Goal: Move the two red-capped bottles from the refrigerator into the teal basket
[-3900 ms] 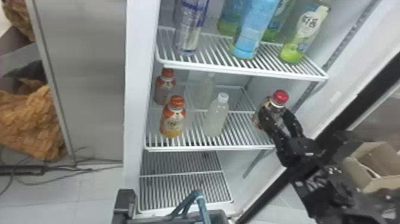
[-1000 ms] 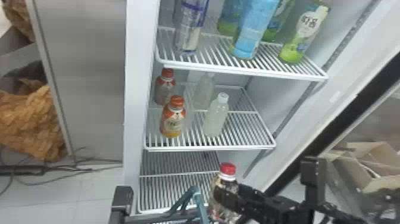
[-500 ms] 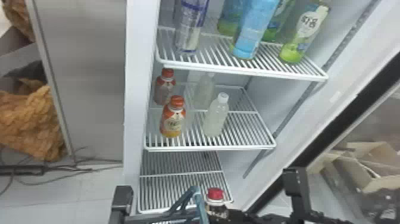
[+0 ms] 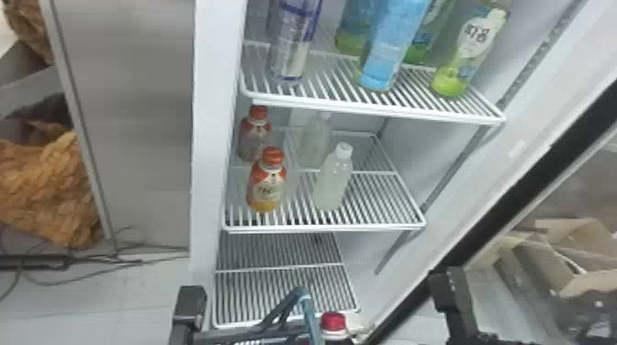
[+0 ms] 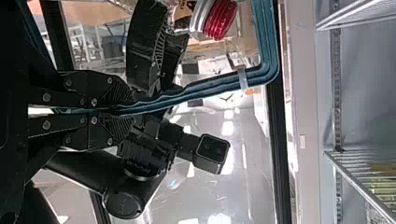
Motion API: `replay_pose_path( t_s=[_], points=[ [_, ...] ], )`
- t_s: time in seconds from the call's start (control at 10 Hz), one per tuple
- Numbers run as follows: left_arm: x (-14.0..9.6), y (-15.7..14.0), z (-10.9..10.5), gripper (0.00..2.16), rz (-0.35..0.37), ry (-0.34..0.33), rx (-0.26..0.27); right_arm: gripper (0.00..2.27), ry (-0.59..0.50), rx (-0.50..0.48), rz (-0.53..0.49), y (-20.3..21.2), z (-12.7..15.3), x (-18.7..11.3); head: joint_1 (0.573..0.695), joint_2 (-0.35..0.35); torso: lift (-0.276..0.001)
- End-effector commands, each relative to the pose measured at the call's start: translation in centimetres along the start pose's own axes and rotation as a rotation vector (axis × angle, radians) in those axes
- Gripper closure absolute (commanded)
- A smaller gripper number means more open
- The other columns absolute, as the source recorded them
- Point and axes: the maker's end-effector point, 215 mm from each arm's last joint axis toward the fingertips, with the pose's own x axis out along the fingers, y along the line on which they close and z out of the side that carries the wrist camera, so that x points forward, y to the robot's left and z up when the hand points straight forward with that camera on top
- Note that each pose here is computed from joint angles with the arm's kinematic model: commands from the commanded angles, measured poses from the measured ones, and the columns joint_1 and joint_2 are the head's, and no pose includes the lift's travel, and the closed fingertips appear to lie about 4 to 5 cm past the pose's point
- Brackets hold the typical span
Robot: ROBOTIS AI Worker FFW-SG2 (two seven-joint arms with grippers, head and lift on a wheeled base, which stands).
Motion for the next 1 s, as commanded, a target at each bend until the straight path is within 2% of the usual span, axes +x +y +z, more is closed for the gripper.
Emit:
replay_pose_path(
  t_s=[0.0, 0.1, 0.4, 0.6, 0.9],
  points=[
    [0.0, 0.0, 0.0, 1.11, 0.000, 0.001, 0.000, 0.60, -0.013, -0.021, -0.012, 0.1, 0.6, -0.4, 0.695, -0.350, -0.228],
    [0.0, 0.0, 0.0, 1.11, 0.000, 0.001, 0.000, 0.53, -0.031, -0.040, -0.055, -0.6, 1.3, -1.0, 0.695, -0.350, -0.228],
    [0.0, 0.0, 0.0, 1.11, 0.000, 0.001, -0.001, 0.24, -0.032, -0.037, -0.075, -1.1, 1.2, -1.1, 0.695, -0.350, -0.228],
    [0.0, 0.0, 0.0, 1.11, 0.000, 0.001, -0.001, 0.19, -0.083, -0.057, -0.111, -1.7, 2.7, -1.7, 0.695, -0.350, -0.228],
    [0.1, -0.1, 0.0, 1.11, -0.002, 0.001, -0.001, 0.19, -0.341, -0.143, -0.244, -3.1, 9.3, -5.6, 0.695, -0.350, -0.228]
  ],
)
